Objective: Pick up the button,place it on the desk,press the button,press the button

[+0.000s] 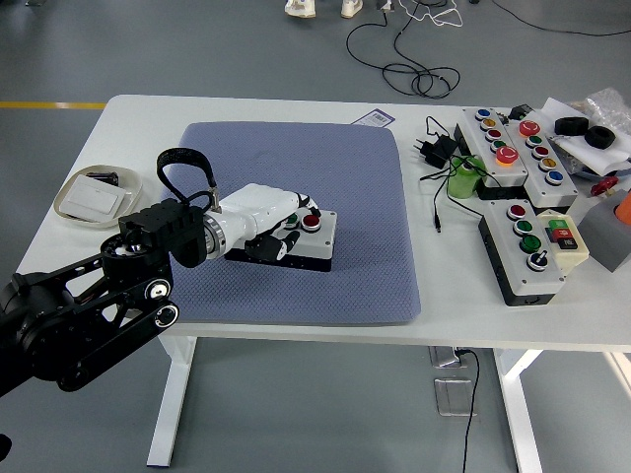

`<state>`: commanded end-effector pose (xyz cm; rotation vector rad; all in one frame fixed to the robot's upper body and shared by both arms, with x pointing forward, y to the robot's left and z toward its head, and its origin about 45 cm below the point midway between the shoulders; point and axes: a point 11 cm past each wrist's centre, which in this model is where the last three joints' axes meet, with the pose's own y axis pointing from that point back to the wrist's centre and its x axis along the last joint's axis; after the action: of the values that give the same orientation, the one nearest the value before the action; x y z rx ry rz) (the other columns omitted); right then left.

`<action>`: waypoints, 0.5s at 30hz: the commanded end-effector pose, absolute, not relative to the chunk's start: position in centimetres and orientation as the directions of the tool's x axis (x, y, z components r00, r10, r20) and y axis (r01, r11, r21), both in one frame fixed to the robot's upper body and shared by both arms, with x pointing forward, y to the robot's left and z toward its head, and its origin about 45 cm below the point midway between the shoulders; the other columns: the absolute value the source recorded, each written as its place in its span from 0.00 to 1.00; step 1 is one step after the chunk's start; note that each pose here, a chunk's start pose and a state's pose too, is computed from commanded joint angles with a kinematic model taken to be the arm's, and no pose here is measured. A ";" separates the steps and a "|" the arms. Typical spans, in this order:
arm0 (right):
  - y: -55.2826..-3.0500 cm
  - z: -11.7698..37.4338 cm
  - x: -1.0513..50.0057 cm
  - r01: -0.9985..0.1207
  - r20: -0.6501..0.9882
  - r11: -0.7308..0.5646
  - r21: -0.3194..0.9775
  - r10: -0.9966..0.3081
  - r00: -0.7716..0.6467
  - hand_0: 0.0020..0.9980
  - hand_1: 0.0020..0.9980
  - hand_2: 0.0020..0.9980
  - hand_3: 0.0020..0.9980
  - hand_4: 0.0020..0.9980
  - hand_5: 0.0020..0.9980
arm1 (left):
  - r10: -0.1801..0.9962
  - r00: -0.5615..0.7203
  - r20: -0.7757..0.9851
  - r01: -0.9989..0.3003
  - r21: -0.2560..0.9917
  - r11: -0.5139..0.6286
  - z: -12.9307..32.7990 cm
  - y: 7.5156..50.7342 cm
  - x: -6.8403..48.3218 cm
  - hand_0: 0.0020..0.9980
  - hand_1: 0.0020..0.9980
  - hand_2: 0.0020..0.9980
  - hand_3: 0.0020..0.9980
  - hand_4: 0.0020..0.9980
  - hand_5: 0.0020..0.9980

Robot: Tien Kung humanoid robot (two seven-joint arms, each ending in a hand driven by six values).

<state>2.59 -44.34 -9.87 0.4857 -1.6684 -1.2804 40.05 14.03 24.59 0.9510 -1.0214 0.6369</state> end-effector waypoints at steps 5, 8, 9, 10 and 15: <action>-44.4 -9.9 2.6 0.224 0.436 0.374 0.900 -0.764 -0.475 0.64 0.51 0.55 0.59 0.24 0.34 | -0.004 0.415 0.910 -0.811 0.372 0.452 23.8 14.2 40.0 0.03 0.00 0.03 0.80 0.40 0.00; -44.3 -9.9 2.6 0.223 0.435 0.374 0.900 -0.764 -0.476 0.64 0.51 0.55 0.59 0.24 0.34 | -0.008 0.424 0.906 -0.812 0.384 0.439 23.3 14.4 40.1 0.03 0.00 0.03 0.80 0.40 0.00; -44.3 -9.9 2.7 0.222 0.435 0.374 0.900 -0.765 -0.476 0.64 0.51 0.55 0.59 0.24 0.34 | -0.011 0.426 0.904 -0.812 0.388 0.437 23.2 14.5 40.1 0.03 0.00 0.03 0.80 0.40 0.00; -44.3 -9.9 2.7 0.222 0.435 0.374 0.901 -0.765 -0.476 0.64 0.51 0.55 0.59 0.24 0.34 | -0.014 0.428 0.904 -0.811 0.391 0.435 23.2 14.5 40.1 0.03 0.00 0.03 0.80 0.40 0.00; -44.3 -9.9 2.7 0.220 0.434 0.374 0.901 -0.764 -0.477 0.64 0.51 0.55 0.59 0.24 0.34 | -0.036 0.444 0.896 -0.801 0.414 0.433 22.9 14.6 39.9 0.03 0.00 0.03 0.80 0.40 0.00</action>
<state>2.75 -44.34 -9.86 0.4887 -1.6715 -1.2807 39.87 14.57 22.92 1.0200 -1.0070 0.5931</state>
